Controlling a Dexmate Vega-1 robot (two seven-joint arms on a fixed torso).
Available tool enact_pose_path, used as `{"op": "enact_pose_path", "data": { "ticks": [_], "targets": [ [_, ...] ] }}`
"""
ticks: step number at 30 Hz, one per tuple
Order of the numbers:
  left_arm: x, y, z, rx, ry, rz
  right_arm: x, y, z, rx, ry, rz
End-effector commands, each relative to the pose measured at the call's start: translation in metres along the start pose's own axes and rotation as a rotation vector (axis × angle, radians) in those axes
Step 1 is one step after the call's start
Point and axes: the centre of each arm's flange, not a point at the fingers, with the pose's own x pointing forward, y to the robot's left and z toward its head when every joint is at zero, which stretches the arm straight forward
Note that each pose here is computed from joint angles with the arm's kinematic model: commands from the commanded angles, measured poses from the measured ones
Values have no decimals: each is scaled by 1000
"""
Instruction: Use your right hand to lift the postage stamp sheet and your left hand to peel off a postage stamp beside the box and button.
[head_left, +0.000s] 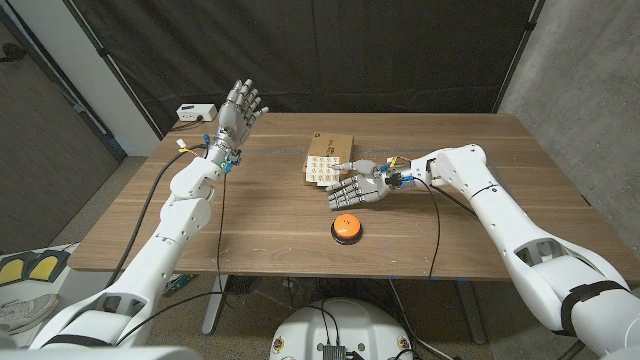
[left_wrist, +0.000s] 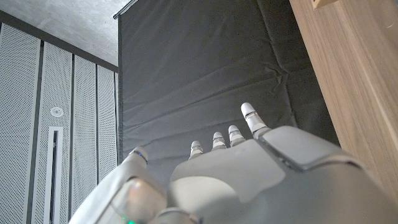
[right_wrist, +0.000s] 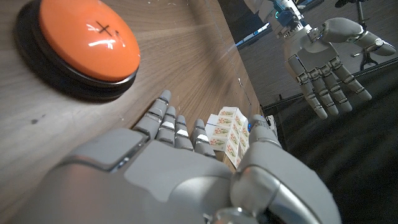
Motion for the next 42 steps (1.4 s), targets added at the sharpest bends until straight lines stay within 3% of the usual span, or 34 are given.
{"op": "enact_pose_path", "data": {
  "ticks": [1, 4, 7, 10, 15, 22, 26, 42],
  "targets": [
    [1, 8, -3, -8, -3, 6, 11, -2, 3, 20, -122, -43],
    [3, 10, -3, -9, -1, 4, 6, -2, 7, -4, -158, -104],
    [5, 11, -5, -9, 4, 0, -2, 0, 12, -23, -145, -148],
    [7, 12, -6, -11, 5, -6, -12, 3, 18, -39, -84, -177],
    [11, 12, -7, -16, 9, -17, -28, 7, 28, -63, -32, -243],
    [18, 13, -8, -18, 11, -30, -46, 12, 49, -137, 112, -305],
    [22, 12, -7, -14, 11, -38, -55, 12, 57, -175, 148, -337],
    [35, -4, -4, 8, 12, -75, -94, 3, 64, -221, 129, -477]
  ]
}}
